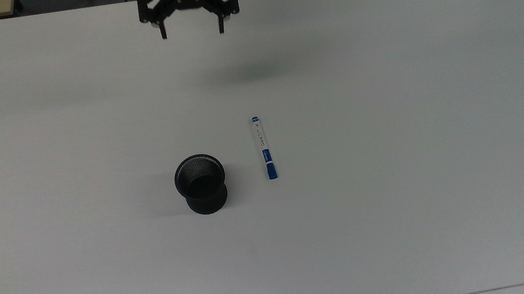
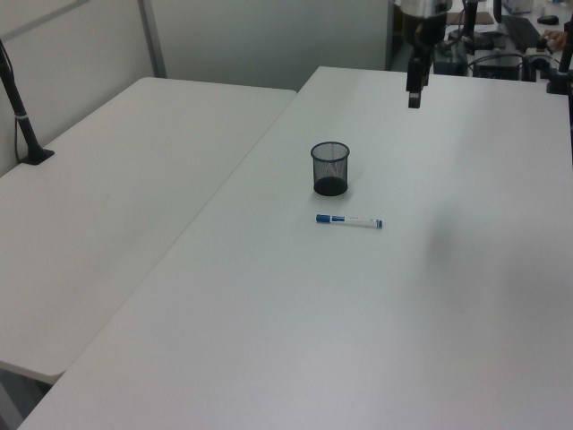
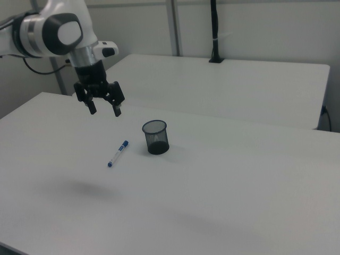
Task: Insert the marker
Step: 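Move the open gripper over the white marker and lower onto it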
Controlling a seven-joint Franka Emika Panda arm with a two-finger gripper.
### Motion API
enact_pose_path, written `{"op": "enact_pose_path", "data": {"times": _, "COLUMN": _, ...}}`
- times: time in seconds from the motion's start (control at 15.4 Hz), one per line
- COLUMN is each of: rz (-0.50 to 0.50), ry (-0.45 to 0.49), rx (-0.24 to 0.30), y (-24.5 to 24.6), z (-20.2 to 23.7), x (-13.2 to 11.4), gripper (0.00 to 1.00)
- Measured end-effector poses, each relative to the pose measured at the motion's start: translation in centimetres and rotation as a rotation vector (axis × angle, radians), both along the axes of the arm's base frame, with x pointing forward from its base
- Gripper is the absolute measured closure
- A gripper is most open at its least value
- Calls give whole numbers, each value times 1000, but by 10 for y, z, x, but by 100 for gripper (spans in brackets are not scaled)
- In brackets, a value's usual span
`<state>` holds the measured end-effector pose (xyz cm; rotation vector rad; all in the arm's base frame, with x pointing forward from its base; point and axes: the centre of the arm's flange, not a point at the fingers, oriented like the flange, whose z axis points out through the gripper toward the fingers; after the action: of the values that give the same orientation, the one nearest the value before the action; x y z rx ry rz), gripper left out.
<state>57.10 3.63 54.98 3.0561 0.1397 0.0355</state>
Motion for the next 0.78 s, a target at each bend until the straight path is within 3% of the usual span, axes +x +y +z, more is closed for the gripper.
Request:
{"op": "enact_pose_path", "data": {"times": 0.2, "rz": 11, "ry": 1, "rx": 13, "y": 6, "z": -23, "x": 17, "gripper": 0}}
{"op": "enact_pose_path", "data": {"times": 0.39, "rz": 14, "ry": -9, "rx": 64, "y": 17, "z": -50, "x": 44, "gripper": 0}}
{"op": "enact_pose_path", "data": {"times": 0.59, "rz": 39, "ry": -28, "rx": 83, "y": 40, "z": -104, "x": 77, "gripper": 0}}
{"op": "enact_pose_path", "data": {"times": 0.78, "rz": 0, "ry": -74, "rx": 101, "y": 65, "z": -147, "x": 97, "gripper": 0}}
